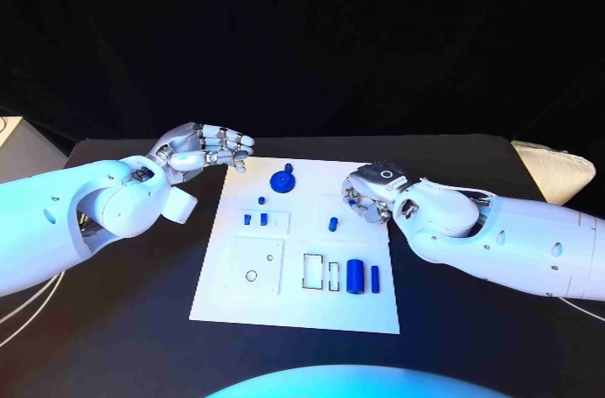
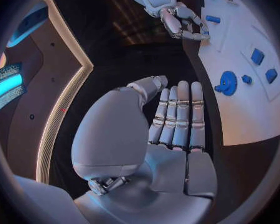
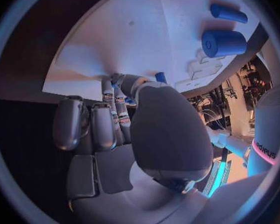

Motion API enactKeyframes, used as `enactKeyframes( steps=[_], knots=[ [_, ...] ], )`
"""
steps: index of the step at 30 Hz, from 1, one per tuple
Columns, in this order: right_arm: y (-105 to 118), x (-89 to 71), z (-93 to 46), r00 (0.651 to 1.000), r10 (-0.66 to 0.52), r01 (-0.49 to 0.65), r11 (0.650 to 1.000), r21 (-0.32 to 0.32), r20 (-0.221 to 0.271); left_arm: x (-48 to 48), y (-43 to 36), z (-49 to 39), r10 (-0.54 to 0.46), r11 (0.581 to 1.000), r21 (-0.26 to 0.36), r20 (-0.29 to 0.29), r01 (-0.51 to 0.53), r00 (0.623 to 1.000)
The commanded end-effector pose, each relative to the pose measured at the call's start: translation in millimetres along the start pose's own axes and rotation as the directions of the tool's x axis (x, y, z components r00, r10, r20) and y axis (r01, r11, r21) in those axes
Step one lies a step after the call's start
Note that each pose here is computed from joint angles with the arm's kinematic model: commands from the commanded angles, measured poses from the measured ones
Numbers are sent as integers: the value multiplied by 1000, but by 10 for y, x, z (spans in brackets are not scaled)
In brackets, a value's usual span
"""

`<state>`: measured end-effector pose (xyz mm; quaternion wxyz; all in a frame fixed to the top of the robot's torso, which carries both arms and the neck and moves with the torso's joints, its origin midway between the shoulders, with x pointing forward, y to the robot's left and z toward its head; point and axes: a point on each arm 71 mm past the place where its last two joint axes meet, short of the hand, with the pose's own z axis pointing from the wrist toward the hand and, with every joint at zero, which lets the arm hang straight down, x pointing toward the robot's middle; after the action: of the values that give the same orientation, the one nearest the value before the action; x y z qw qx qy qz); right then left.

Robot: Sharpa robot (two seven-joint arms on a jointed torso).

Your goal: Assemble the parts on the task board

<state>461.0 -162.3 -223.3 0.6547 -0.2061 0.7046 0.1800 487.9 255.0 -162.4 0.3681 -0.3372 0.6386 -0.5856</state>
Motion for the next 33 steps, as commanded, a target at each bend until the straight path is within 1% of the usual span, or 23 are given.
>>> enactKeyframes(
  steps=[1,5,10,12,15,25,33],
  knots=[
    [42,104,-21,999,-16,16,1000,0,-28,11,-17,1,-10,1000,12,-4,10,1000],
    [51,82,-28,1000,-6,6,1000,1,6,9,-16,-1,-10,1000,11,-4,10,1000],
    [55,38,-48,998,16,-16,1000,-1,65,7,-14,-2,-10,1000,7,-5,10,1000],
    [52,25,-59,996,23,-23,1000,-2,80,4,-13,-3,-10,1000,6,-5,10,1000],
    [44,9,-80,995,34,-34,999,-1,97,-2,-10,-4,-9,1000,5,-3,9,1000],
    [21,-56,-158,989,76,-77,997,-2,128,-16,-4,-5,-9,1000,0,-1,9,1000],
    [10,-175,-248,979,113,-113,994,-10,170,-29,0,-5,-9,1000,-3,3,9,1000]
  ],
)
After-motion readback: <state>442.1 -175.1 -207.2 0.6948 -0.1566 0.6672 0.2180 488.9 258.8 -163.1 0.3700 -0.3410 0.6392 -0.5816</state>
